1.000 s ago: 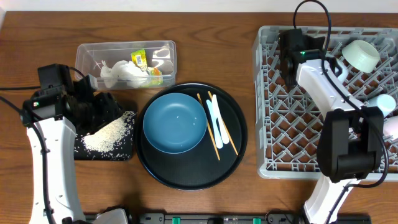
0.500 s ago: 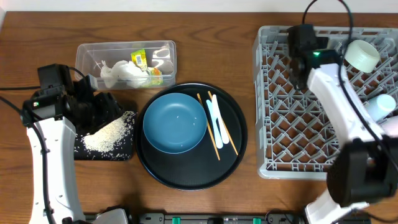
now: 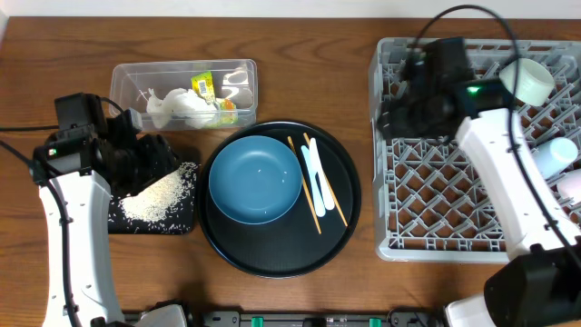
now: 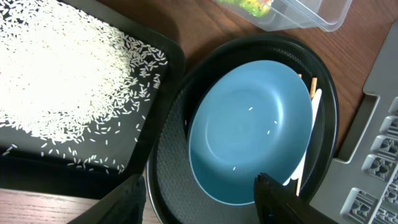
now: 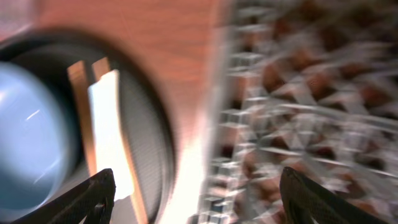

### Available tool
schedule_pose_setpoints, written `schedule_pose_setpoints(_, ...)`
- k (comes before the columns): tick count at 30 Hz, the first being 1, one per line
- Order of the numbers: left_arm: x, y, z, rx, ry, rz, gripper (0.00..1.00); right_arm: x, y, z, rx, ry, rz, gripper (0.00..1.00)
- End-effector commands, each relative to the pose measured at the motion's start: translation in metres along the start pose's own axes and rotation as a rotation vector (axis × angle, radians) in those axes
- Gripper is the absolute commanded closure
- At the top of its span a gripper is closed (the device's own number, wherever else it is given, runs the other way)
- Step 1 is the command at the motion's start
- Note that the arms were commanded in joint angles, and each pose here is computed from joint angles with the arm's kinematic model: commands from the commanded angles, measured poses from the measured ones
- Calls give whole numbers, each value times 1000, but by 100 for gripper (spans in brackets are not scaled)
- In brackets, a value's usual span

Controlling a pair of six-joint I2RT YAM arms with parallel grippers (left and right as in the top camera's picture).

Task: Sort waste into correct bins and load items into the dishwasher rack
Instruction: 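Move the right gripper to the blue bowl and grasp its rim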

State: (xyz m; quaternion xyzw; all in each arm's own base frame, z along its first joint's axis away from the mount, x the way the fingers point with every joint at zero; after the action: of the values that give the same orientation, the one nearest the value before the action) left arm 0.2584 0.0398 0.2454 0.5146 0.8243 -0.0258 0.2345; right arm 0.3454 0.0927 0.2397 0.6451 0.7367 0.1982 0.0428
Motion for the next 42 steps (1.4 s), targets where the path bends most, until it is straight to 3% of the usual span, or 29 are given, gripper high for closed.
schedule_pose_setpoints(1, 0, 1, -2, -11, 6, 8, 42, 42, -10, 12, 64, 154, -114, 20)
schedule_pose_setpoints(7, 0, 1, -2, -11, 7, 8, 43, 95, -20, 41, 99, 184, -216, 20)
schedule_pose_setpoints(18, 0, 1, -2, -11, 7, 8, 42, 142, -45, 119, 190, 58, -198, 28)
schedule_pose_setpoints(24, 0, 1, -2, -11, 7, 8, 43, 155, -59, 152, 232, 52, -200, 42)
schedule_pose_setpoints(29, 0, 1, -2, -11, 7, 8, 42, 163, -66, 166, 245, 51, -208, 67)
schedule_pose_setpoints(33, 0, 1, -2, -11, 7, 8, 43, 167, -65, 168, 229, 62, -215, 75)
schedule_pose_setpoints(37, 0, 0, -2, -10, 6, 8, 43, 165, -63, 168, 216, 38, -190, 97)
schedule_pose_setpoints(42, 0, 0, -2, -10, 6, 8, 43, 162, -62, 169, 203, 7, -173, 99)
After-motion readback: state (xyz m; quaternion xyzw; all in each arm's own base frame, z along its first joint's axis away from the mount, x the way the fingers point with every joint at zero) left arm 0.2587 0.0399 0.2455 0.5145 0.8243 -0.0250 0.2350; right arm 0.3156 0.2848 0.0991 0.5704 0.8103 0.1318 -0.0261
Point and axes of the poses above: each gripper's point midway between its finger pads, its own z axis out along the fingers, its own x axis along the line the jaws close on, y = z × x, the point moved 8 cm from there along -z, back along the fingers
